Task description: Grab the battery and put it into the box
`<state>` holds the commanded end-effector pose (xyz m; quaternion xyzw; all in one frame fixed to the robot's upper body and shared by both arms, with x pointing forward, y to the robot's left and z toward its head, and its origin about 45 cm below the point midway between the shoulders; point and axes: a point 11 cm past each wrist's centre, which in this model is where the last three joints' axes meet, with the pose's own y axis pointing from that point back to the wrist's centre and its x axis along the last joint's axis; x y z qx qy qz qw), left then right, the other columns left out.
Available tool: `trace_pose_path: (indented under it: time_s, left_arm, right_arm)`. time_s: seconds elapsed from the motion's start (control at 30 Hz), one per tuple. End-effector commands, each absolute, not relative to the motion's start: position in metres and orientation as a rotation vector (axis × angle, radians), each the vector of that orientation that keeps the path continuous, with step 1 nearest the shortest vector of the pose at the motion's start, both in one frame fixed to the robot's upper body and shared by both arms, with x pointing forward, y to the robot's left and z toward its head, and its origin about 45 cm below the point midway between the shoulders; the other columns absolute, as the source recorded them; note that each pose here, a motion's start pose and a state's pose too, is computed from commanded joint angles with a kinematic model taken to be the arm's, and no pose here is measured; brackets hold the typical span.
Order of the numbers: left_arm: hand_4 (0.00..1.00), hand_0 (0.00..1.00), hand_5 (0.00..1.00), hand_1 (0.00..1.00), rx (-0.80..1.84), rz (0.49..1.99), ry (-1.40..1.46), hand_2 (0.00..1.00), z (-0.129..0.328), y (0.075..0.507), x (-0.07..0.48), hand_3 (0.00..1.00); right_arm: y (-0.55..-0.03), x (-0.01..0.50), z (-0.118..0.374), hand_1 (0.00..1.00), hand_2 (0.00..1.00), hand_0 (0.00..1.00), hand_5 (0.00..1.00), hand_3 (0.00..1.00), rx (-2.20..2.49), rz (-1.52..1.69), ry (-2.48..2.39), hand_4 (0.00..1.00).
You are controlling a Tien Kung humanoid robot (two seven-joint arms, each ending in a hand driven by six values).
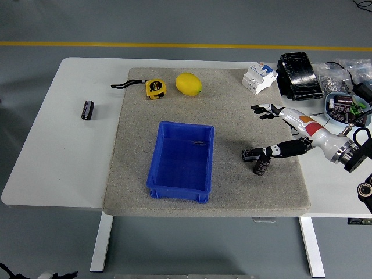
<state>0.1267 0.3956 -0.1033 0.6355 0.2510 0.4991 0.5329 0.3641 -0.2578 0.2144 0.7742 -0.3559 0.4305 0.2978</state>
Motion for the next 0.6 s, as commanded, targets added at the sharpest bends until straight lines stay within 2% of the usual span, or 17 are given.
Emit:
trace_pose_path:
  time_s: [0.1,0.13,0.3,0.33,0.5,0.53,0.6]
  left_arm:
    - [0.719,0.614,0.718,0.565,1.515,1.190,0.599,0.668,-0.103,0.396,0.126,0.705]
    - [0.718,0.614,0.715,0.565,1.515,1.190,0.600,0.666,-0.103,0.396,0.126,0.703]
    - [0.718,0.614,0.715,0.565,1.515,1.189,0.601,0.666,-0.104,0.395,0.126,0.703]
    - [0.717,0.616,0.716,0.565,1.515,1.188,0.601,0.666,-0.104,0.395,0.126,0.703]
    - [0.717,0.616,0.716,0.565,1.513,1.190,0.602,0.666,-0.104,0.395,0.126,0.703]
    - [0.714,0.613,0.713,0.563,1.513,1.188,0.601,0.665,-0.104,0.395,0.127,0.700]
    - [0.714,0.613,0.713,0.563,1.512,1.189,0.602,0.665,-0.104,0.395,0.127,0.700]
  right_arm:
    - [-0.256,0.363,0.211,0.759,0.766,0.746,0.284,0.821,2.000,1.197,-0.869,0.998]
    - [-0.255,0.362,0.209,0.737,0.727,0.750,0.291,0.797,1.964,1.226,-0.824,0.998]
    - [-0.253,0.358,0.199,0.737,0.727,0.750,0.291,0.797,1.906,1.268,-0.726,0.998]
    - [-0.252,0.357,0.198,0.702,0.703,0.741,0.255,0.777,1.907,1.270,-0.723,0.998]
    - [-0.248,0.354,0.198,0.702,0.703,0.741,0.255,0.777,1.921,1.293,-0.722,0.998]
    - [-0.247,0.354,0.198,0.634,0.651,0.650,0.260,0.733,1.924,1.296,-0.722,0.998]
    - [-0.247,0.354,0.195,0.634,0.651,0.650,0.260,0.733,1.924,1.299,-0.722,0.998]
